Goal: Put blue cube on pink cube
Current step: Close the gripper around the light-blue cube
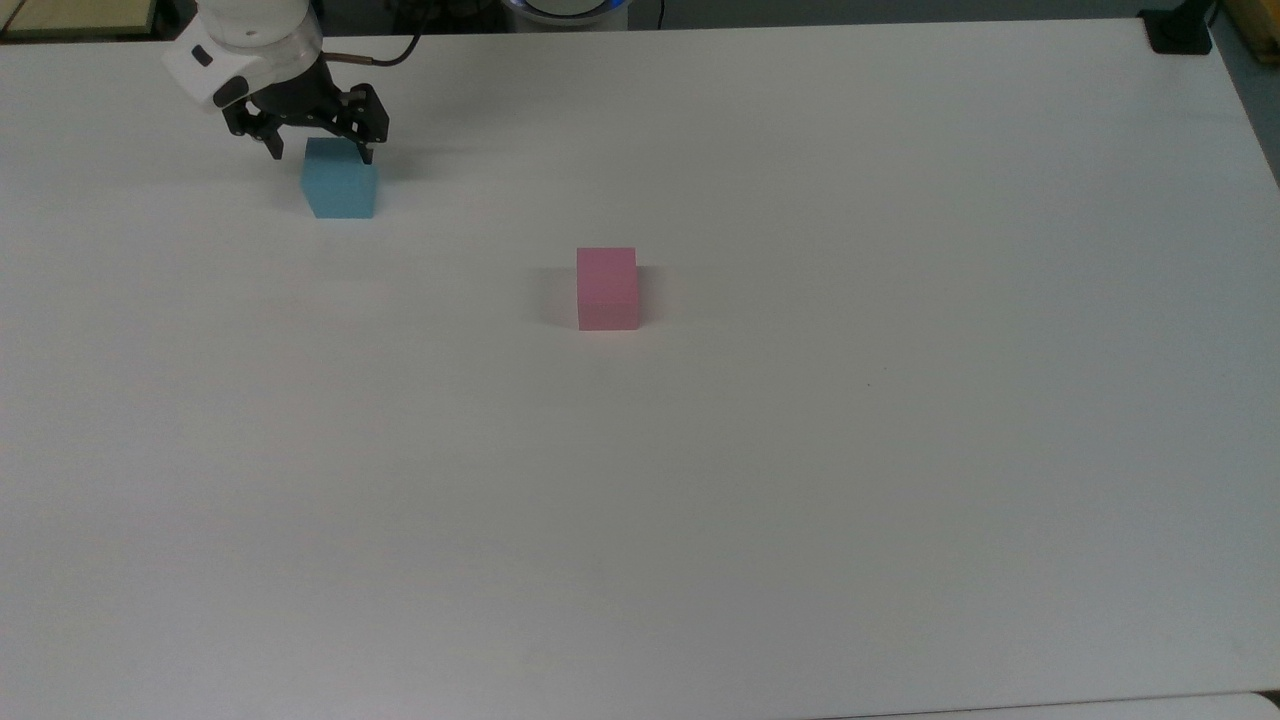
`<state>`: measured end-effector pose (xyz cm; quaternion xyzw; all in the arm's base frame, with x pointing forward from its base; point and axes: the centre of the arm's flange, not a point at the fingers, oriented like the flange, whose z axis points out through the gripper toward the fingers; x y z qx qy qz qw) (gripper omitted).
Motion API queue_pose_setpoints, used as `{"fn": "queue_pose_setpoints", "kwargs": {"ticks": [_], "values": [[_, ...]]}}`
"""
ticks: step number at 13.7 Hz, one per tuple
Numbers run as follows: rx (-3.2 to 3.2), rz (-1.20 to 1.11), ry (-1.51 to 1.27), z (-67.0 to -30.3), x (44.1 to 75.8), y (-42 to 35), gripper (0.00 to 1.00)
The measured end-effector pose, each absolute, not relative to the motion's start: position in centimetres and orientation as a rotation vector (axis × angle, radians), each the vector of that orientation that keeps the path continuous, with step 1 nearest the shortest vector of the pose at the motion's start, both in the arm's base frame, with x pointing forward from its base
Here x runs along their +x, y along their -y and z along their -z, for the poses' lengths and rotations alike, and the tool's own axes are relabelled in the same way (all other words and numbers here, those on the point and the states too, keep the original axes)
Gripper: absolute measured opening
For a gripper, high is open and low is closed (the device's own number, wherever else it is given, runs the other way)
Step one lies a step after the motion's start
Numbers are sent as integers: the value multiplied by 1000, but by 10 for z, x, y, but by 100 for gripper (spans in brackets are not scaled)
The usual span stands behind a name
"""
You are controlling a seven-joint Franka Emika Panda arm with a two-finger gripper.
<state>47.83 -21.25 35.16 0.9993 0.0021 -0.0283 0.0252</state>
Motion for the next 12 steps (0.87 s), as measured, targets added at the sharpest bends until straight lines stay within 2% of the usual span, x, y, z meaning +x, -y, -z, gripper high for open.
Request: {"fn": "queue_pose_setpoints", "kwargs": {"ticks": [4, 5, 6, 7, 8, 9, 10, 12], "values": [[3092, 103, -15, -340, 481, 211, 100], [3092, 105, -19, -337, 482, 210, 99], [3092, 108, -23, -333, 483, 210, 93], [3092, 110, -26, -331, 483, 209, 93], [3093, 113, -29, -330, 484, 209, 84], [3092, 113, -30, -330, 484, 208, 66], [3092, 109, -30, -331, 484, 208, 59], [3091, 108, -39, -331, 484, 208, 59]]}}
